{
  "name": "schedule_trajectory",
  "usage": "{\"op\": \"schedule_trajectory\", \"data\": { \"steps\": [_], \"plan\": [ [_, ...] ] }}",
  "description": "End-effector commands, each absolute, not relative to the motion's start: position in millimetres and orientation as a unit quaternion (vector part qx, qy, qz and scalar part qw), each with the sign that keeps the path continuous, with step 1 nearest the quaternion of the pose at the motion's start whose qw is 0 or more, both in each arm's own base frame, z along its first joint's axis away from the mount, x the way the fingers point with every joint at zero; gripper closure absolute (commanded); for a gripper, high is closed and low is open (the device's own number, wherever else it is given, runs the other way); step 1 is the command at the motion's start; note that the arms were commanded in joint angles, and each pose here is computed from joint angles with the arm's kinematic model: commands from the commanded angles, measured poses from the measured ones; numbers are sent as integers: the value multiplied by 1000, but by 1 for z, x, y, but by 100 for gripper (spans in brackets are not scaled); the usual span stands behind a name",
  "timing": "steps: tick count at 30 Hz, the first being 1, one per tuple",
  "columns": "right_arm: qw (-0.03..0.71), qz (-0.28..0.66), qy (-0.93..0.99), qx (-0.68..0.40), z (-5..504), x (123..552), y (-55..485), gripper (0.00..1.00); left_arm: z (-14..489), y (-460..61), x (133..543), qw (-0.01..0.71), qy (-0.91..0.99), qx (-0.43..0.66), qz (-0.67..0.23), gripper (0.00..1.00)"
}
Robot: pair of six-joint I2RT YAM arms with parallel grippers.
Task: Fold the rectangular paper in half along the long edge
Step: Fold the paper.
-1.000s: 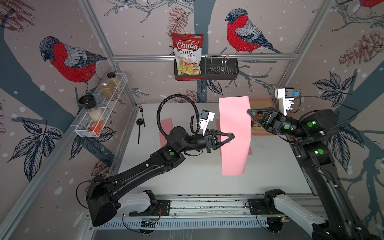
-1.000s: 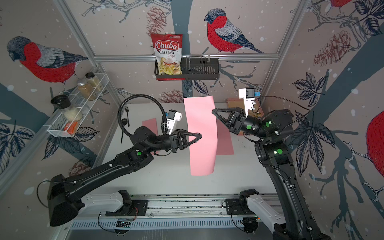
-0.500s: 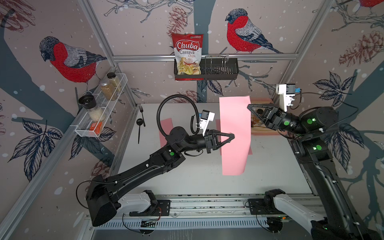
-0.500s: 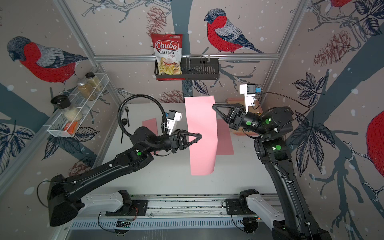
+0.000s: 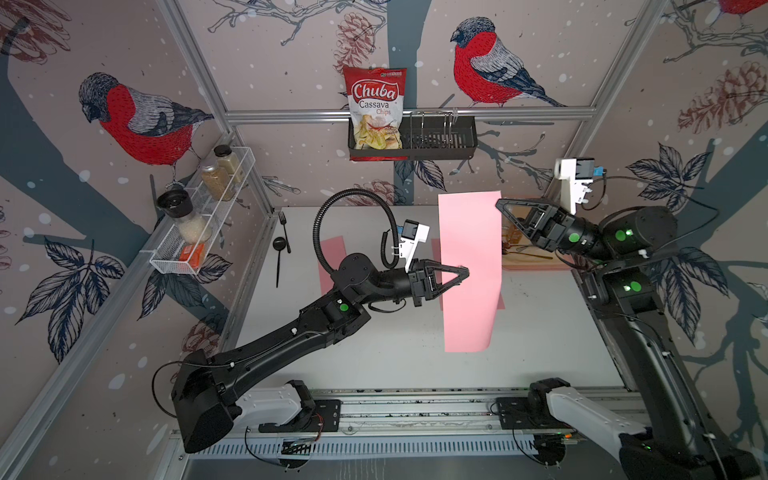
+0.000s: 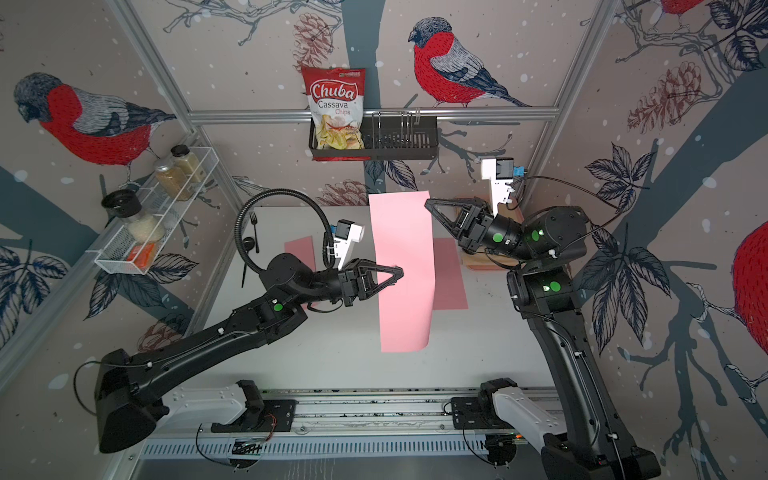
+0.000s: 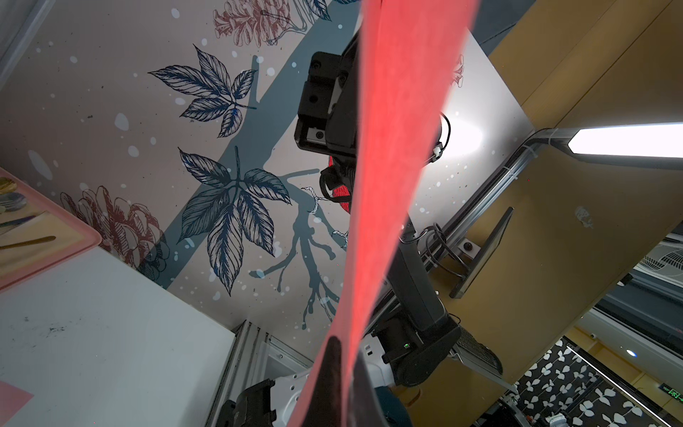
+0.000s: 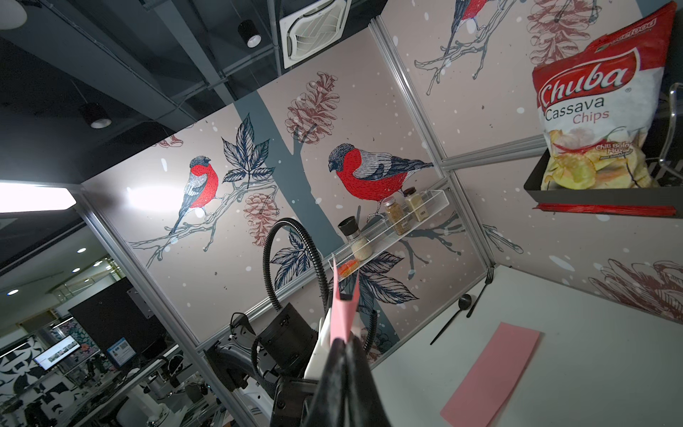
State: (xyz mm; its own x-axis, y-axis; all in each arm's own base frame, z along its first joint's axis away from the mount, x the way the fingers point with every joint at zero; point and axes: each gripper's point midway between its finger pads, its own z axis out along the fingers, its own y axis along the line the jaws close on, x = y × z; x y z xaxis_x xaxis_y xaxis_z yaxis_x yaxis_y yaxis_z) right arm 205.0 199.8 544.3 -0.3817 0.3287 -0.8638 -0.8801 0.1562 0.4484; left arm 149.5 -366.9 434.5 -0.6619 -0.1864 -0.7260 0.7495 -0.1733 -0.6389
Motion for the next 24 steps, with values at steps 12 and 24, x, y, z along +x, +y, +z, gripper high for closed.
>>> {"op": "schedule_trajectory", "data": {
  "steps": [12,24],
  "plan": [
    [521,607,545,-253,563,205,199,80,443,-365,144,333,538,263,-729,100],
    [508,613,546,-262,558,195,200,73,445,-364,143,334,537,262,-729,100]
  ]
}}
